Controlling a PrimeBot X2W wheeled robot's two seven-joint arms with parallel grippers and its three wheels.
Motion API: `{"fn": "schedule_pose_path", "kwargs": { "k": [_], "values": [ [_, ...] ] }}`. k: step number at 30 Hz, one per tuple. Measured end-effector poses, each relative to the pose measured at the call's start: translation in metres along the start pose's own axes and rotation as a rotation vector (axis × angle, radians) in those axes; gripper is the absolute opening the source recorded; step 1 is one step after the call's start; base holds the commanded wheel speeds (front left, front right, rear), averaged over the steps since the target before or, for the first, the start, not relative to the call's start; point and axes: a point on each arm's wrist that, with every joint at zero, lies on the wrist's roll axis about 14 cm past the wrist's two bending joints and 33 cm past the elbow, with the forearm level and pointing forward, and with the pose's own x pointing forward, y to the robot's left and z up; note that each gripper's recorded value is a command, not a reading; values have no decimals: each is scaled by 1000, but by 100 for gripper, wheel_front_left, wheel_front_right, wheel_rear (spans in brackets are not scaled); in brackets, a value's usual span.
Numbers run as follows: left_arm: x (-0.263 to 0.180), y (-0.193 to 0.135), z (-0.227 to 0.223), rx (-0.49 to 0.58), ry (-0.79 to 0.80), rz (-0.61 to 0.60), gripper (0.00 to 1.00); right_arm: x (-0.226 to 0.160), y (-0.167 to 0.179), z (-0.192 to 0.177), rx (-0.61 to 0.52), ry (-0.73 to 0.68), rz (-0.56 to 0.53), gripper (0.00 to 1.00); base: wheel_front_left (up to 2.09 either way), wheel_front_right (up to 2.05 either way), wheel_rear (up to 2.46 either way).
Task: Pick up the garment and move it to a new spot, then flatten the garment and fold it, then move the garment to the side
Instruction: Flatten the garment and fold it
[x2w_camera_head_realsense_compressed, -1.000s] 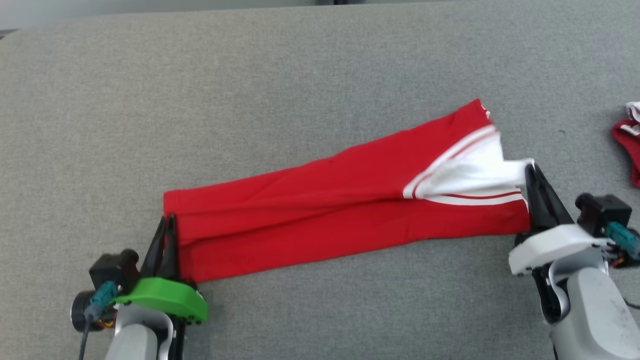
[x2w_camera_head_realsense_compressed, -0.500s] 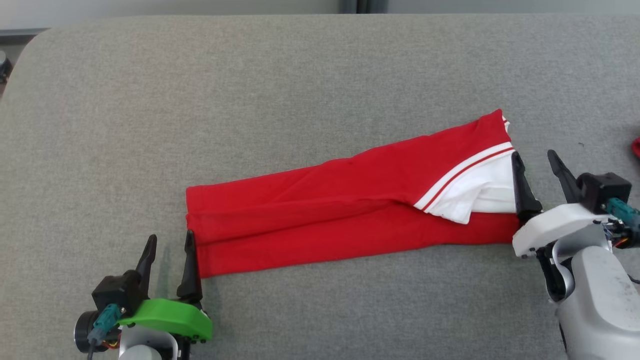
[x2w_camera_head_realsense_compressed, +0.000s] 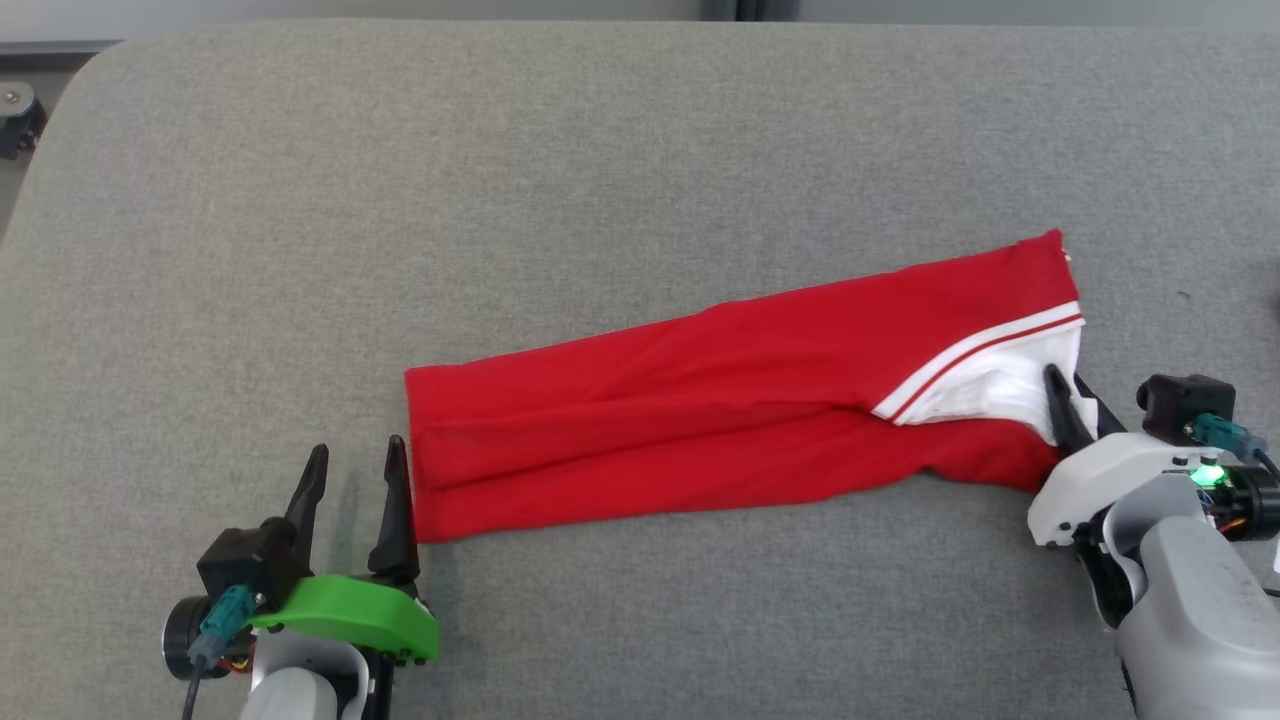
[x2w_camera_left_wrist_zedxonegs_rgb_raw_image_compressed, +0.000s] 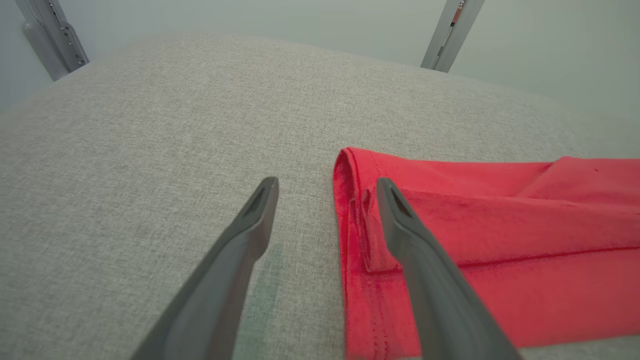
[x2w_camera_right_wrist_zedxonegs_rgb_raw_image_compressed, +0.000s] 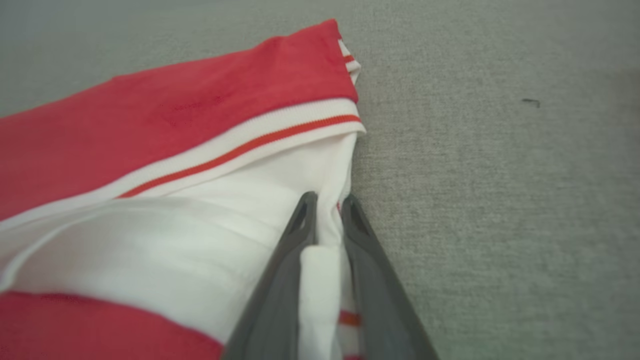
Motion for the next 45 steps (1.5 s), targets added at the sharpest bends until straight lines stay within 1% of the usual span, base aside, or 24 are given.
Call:
{"fn": "schedule_pose_path", "kwargs": {
  "k": [1,3,4,6,7,9,10,13,18,21,24,30,33,34,35,36,37,40,42,45],
  "values": [
    [0,-1,0,1,1,-4,100,-2,-7,1,4,-11,-16,0,0,0,0],
    [1,-5,-1,3,3,-17,100,-7,-31,10,7,-52,-80,0,0,0,0],
    [2,-8,-1,5,3,-24,100,-11,-47,16,-2,-73,-119,0,0,0,0],
    [3,-13,-1,6,1,-39,100,-16,-63,34,-20,-130,-161,0,0,0,0],
    [4,-16,0,6,0,-48,100,-18,-66,44,-32,-162,-169,0,0,0,0],
    [5,-21,1,6,-2,-62,100,-20,-56,66,-44,-234,-152,0,0,0,0],
    [5,-23,1,7,-4,-70,100,-21,-47,78,-48,-278,-132,0,0,0,0],
    [6,-29,3,6,-8,-86,100,-27,-15,96,-48,-351,-48,0,0,0,0],
    [5,-35,3,3,-9,-103,100,-36,62,110,-44,-414,171,0,0,0,0],
    [3,-34,5,2,-16,-98,100,-42,117,100,-29,-391,331,0,0,0,0],
    [0,-29,7,5,-22,-83,100,-50,162,93,-18,-371,468,0,0,0,0],
    [-7,-14,11,1,-31,-35,100,-66,234,82,49,-310,695,0,0,0,0],
    [-12,-7,11,-2,-33,-10,100,-71,259,69,40,-261,771,0,0,0,0],
    [-13,-6,11,-1,-31,-6,100,-72,265,65,40,-242,791,14,0,0,0],
    [-14,-5,11,-3,-31,-2,100,-74,271,62,44,-229,810,39,0,0,0],
    [-15,-3,11,-3,-30,3,100,-75,276,60,53,-216,829,88,0,0,0],
    [-16,-2,10,-3,-29,7,100,-78,282,59,67,-205,846,100,0,0,0],
    [-17,2,11,-3,-33,23,100,-76,282,71,104,-228,843,100,0,0,0],
    [-16,3,13,-3,-38,28,100,-69,271,80,116,-253,802,100,0,0,0],
    [-12,2,15,7,-44,21,100,-54,240,96,101,-310,698,100,0,0,0]
  ]
}}
